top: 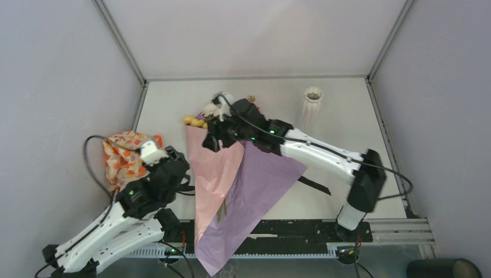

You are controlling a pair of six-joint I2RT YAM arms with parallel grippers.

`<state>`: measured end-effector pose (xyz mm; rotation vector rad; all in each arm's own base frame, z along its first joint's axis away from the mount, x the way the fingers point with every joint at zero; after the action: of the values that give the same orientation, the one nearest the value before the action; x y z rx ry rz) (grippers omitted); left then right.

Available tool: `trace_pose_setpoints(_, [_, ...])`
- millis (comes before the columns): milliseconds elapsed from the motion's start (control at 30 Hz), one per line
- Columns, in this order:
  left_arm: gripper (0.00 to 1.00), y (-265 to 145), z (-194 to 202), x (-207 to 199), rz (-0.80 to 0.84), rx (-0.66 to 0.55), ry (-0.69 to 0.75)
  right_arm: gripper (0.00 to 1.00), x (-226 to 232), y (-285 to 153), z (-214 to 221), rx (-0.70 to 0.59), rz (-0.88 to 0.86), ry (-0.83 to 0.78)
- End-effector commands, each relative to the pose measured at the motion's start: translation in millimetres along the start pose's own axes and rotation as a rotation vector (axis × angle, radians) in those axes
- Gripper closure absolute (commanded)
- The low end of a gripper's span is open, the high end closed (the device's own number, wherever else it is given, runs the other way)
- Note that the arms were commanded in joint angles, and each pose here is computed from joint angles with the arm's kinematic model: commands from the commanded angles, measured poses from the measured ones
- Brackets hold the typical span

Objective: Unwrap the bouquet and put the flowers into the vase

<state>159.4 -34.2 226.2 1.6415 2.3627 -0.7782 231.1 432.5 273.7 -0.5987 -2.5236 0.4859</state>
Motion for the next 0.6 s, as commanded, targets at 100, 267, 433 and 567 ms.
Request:
trace_pose_setpoints(100, [0.37,13,56,-77,0.146,0.31,0.363,0.31,-49,-114,-12,-0.276,0.139,0.132])
trace_pose_setpoints(267, [0.33,5,96,-108,0.214,0.454,0.507,0.27,-79,-181,4,-0.335,0.341,0.129])
trace_pose_setpoints(433, [0.26,-12,125,-137,0.294,0.554,0.577,0.21,-92,-232,15,-0.396,0.449,0.142])
trace_pose_setpoints(567, [0.25,-13,157,-144,0.273,0.613,0.687,0.2,-92,-252,24,-0.434,0.446,0.167])
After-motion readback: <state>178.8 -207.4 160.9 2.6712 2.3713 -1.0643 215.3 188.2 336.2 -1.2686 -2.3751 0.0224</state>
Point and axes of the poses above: each gripper's point midway between its finger pads, its own y axis out along the fingers, its own x axis along the line the jaws close on, z = x × y, the point moved 4 cm from there along -y, back along the fingers, and after that the axes turned 3 degrees about -y, right-handed, at the moved point
